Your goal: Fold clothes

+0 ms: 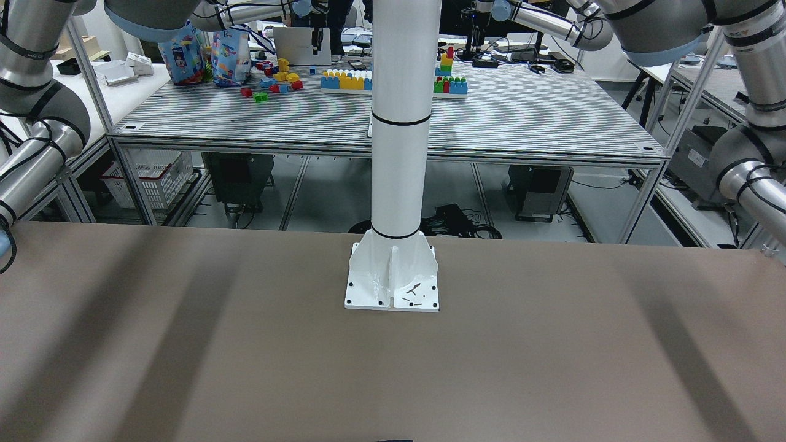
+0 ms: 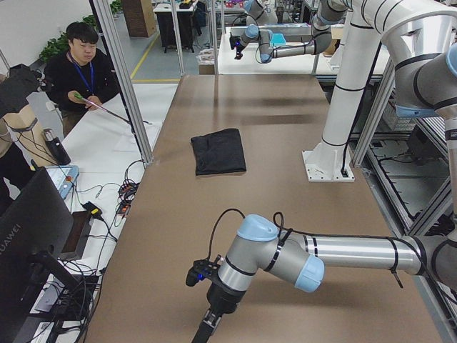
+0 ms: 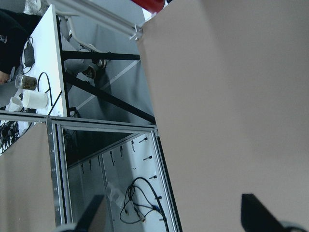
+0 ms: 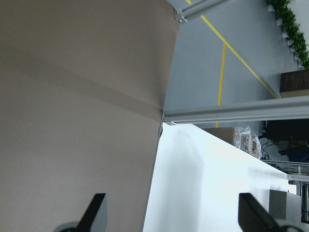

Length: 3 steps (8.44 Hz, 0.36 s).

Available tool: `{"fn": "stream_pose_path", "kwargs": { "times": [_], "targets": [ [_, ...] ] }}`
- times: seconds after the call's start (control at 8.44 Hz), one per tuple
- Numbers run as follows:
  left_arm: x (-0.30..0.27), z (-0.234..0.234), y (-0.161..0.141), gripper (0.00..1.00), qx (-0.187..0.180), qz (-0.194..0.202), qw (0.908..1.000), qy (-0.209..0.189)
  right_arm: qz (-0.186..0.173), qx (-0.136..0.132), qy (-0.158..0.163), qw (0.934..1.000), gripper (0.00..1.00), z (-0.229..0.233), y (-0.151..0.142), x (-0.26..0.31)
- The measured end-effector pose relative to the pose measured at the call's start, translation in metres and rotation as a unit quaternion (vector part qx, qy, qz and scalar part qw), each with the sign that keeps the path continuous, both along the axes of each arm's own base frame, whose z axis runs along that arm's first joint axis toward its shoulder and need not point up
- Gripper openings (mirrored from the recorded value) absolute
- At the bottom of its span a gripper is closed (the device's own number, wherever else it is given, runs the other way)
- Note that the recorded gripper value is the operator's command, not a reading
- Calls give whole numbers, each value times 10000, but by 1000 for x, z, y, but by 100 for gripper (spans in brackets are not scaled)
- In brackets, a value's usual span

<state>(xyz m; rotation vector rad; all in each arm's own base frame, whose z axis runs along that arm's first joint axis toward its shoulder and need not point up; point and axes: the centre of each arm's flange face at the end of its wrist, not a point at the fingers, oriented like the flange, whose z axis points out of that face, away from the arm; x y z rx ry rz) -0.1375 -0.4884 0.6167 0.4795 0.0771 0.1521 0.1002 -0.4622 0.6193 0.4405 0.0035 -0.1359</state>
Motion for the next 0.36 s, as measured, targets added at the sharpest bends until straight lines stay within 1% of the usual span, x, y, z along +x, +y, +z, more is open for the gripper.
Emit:
{"fn": "stream_pose_path", "kwargs": {
  "times": [0.12, 0.24, 0.36],
  "targets": [
    [-5, 11, 16, 100, -34, -74, 9999, -67, 137, -124, 119, 9998, 95, 13, 17, 14],
    [-10, 8, 23, 100, 27, -136, 9999, -2, 244, -145, 220, 9994, 95, 15, 27, 22],
    [-13, 3, 27, 100, 88, -191, 9997, 132, 303, -101, 261, 9991, 95, 10, 30, 25]
  ]
}}
